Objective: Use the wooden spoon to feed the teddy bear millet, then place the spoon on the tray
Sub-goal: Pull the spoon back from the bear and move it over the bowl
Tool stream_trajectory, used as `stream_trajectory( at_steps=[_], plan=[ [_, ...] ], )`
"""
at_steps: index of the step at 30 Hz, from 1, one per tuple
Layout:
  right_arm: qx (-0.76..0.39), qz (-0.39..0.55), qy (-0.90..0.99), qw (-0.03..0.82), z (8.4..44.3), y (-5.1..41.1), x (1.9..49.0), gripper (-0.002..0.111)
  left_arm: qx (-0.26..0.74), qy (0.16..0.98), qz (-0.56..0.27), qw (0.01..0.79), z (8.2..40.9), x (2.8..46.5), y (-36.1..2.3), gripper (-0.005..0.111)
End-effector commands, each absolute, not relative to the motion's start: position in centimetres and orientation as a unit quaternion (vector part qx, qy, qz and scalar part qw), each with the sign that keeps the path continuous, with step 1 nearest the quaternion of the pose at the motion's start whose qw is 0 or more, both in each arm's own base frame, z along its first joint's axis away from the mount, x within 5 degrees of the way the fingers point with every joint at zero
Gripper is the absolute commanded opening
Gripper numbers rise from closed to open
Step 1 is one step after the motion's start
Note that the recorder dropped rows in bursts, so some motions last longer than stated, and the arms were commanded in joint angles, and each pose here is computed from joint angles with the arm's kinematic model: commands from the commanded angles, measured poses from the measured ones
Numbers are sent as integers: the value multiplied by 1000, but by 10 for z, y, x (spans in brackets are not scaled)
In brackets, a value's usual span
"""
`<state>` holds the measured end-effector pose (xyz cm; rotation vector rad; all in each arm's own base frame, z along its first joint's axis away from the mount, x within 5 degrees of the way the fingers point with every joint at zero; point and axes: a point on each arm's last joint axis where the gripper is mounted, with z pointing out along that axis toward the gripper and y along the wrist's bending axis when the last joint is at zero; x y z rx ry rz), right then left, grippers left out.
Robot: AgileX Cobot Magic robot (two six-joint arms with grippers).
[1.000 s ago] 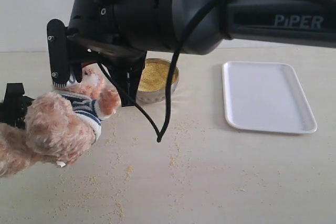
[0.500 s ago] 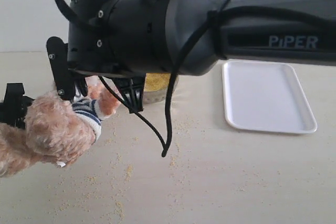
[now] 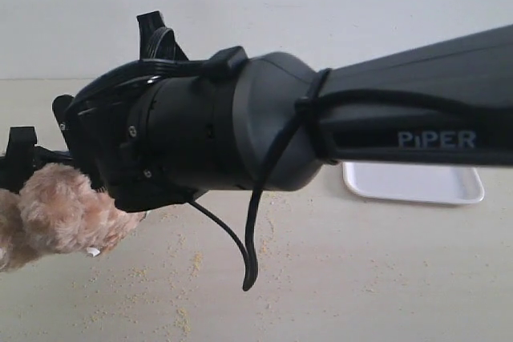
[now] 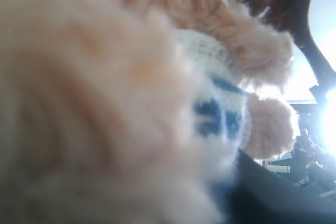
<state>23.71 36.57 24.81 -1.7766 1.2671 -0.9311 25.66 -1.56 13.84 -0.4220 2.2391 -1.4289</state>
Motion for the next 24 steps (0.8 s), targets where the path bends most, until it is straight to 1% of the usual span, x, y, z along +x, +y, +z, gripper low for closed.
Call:
stream_trajectory(
  at_steps=[1,6,11,19,21,24],
  plan=[
    [-687,-375,490,383,252,364,237,0,-151,801,-531,232,143,258,-16,5],
    [-680,-375,500,383,253,363,237,0,-151,801,-531,232,143,258,-16,5],
    [-657,-358,538,388,270,351,239,0,-151,801,-531,232,143,258,-16,5],
    [-600,-242,630,429,332,303,247,0,-143,802,-529,238,143,258,-16,5],
    [-593,-208,649,430,340,289,255,0,-139,803,-527,241,143,258,-16,5],
    [-587,-189,678,399,336,267,275,0,-139,803,-527,241,143,258,-16,5]
  ],
)
